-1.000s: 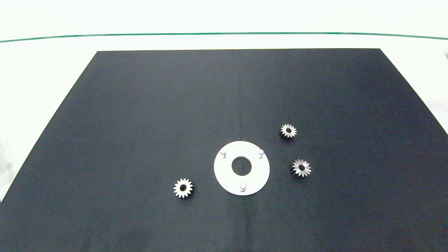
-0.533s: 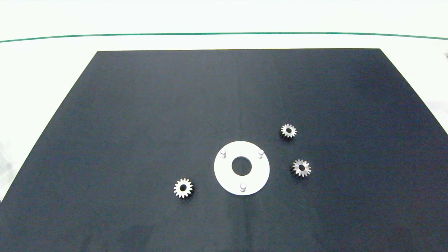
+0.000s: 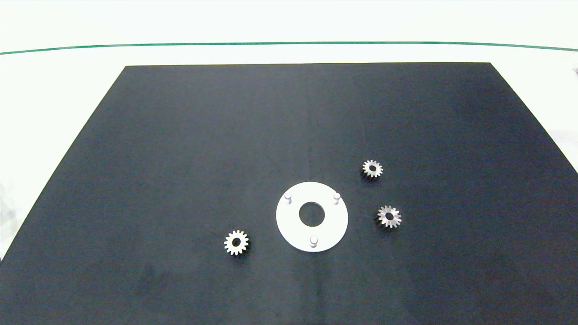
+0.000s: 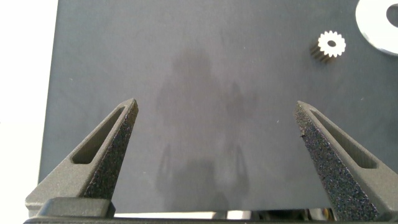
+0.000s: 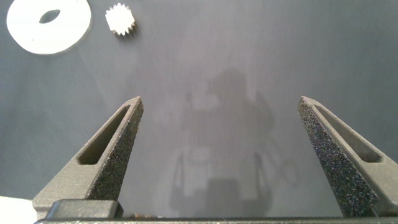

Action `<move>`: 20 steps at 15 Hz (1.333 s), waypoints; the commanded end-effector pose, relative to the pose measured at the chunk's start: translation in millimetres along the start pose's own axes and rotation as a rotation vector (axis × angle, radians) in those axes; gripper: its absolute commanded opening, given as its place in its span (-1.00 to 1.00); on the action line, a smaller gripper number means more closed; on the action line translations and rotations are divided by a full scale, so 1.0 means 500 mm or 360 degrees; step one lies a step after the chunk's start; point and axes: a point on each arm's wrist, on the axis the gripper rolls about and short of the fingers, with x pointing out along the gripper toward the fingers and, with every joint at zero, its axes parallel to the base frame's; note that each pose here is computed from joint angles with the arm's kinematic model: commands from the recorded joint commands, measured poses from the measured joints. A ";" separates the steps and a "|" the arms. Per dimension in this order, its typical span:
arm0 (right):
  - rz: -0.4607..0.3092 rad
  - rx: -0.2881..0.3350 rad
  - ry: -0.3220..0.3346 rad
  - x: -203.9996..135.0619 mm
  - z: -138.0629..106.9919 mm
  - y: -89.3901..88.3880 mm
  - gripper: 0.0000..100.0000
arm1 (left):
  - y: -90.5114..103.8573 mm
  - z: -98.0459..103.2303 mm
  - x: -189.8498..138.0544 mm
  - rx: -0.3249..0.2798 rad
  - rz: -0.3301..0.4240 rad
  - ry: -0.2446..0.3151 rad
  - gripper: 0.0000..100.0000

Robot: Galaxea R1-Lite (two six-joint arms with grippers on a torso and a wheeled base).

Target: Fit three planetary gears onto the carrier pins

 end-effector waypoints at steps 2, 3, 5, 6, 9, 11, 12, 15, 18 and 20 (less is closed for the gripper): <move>0.0163 -0.0029 0.0132 0.066 0.137 -0.004 1.00 | 0.014 0.232 0.125 0.0071 0.0086 0.0502 1.00; 0.0207 -0.0041 0.0165 0.088 0.163 -0.002 1.00 | 0.017 0.253 0.154 0.0087 0.0121 0.0568 1.00; 0.0286 -0.0081 0.0265 0.137 0.202 0.007 1.00 | 0.022 0.272 0.207 0.0088 0.0138 0.0647 1.00; 0.0338 -0.0135 0.0318 0.158 0.213 0.013 1.00 | 0.024 0.273 0.222 0.0084 0.0147 0.0677 1.00; 0.0500 -0.0284 0.0388 0.216 0.242 0.040 1.00 | 0.028 0.275 0.253 0.0126 0.0252 0.0731 1.00; 0.0547 -0.0317 0.0423 0.257 0.262 0.057 1.00 | 0.012 0.275 0.250 0.0166 0.0168 0.0720 1.00; 0.0556 -0.0323 0.0443 0.273 0.267 0.063 1.00 | 0.011 0.274 0.249 0.0169 0.0162 0.0720 1.00; 0.0573 -0.0434 0.0564 0.343 0.261 0.082 1.00 | 0.001 0.271 0.252 0.0196 0.0107 0.0729 1.00; 0.0579 -0.0448 0.0609 0.394 0.270 0.098 1.00 | 0.000 0.268 0.254 0.0199 0.0102 0.0741 1.00; 0.0589 -0.0458 0.0636 0.415 0.269 0.106 1.00 | -0.002 0.268 0.255 0.0204 0.0093 0.0742 1.00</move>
